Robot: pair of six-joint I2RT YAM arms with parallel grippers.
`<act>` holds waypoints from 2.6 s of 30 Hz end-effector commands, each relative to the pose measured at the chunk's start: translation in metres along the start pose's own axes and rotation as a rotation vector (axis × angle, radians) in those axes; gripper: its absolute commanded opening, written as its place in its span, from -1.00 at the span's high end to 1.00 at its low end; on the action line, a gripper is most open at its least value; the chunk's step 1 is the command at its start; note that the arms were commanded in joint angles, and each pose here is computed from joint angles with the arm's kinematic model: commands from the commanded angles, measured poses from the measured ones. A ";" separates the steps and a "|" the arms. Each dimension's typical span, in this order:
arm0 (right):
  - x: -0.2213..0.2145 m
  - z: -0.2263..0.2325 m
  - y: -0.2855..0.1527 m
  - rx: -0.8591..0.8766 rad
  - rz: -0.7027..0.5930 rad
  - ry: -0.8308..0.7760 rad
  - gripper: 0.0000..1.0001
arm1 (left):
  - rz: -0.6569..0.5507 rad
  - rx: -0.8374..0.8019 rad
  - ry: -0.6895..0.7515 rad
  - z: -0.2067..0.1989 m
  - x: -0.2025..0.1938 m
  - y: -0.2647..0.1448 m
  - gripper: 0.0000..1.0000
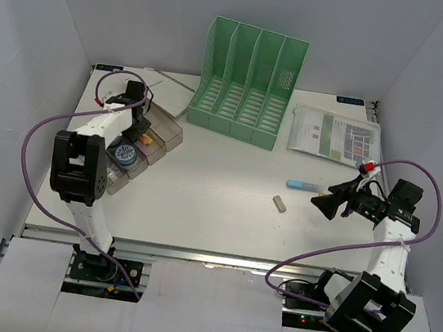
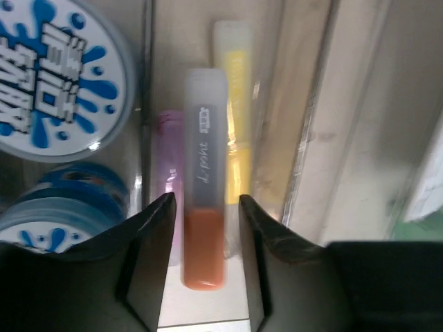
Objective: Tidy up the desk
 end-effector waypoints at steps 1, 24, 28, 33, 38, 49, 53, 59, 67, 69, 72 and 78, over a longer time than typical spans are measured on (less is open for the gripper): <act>0.002 0.002 0.000 0.018 -0.019 0.003 -0.81 | 0.023 -0.093 -0.011 -0.021 0.015 -0.014 -0.29; -0.009 -0.062 0.037 0.209 0.495 -0.744 -0.80 | 0.266 -1.446 0.688 0.059 -0.028 -0.153 -0.96; -0.009 -0.069 0.068 0.227 0.530 -0.850 -0.81 | 0.246 -1.480 0.724 0.090 -0.043 -0.150 -0.96; -0.004 -0.094 0.104 0.227 0.551 -0.783 -0.98 | 0.235 -1.510 0.743 0.110 -0.050 -0.152 -0.96; -0.022 -0.097 0.127 0.300 0.626 -0.734 -0.75 | 0.265 -1.528 0.737 0.114 -0.053 -0.154 -0.96; -0.038 -0.094 0.147 0.341 0.695 -0.686 -0.10 | 0.382 -1.494 0.609 0.112 -0.059 -0.148 -0.96; -0.039 -0.093 0.147 0.335 0.694 -0.681 0.22 | 0.506 -1.467 0.462 0.117 -0.073 -0.142 -0.96; -0.007 -0.085 0.147 0.248 0.598 -0.626 0.69 | 0.555 -1.452 0.356 0.094 -0.115 -0.159 -0.86; 0.056 -0.041 0.143 0.208 0.391 -0.460 0.84 | 0.528 -1.432 0.260 0.038 -0.163 -0.180 -0.84; 0.060 -0.021 0.144 0.198 0.359 -0.407 0.84 | 0.540 -1.384 0.216 0.022 -0.178 -0.179 -0.83; 0.065 0.008 0.147 0.187 0.313 -0.363 0.85 | 0.555 -1.346 0.178 0.004 -0.199 -0.180 -0.82; 0.076 0.047 0.143 0.132 0.211 -0.336 0.84 | 0.532 -1.347 0.148 -0.031 -0.229 -0.184 -0.72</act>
Point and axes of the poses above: each gripper's point midway between its finger pads, its own y axis out along the fingers, its own z axis along the line the jaws close on, x = y × z, the point moved 10 cm from there along -y, back along the fingers, and after that the axes turned 8 degrees about -y, right-handed, at the moved point
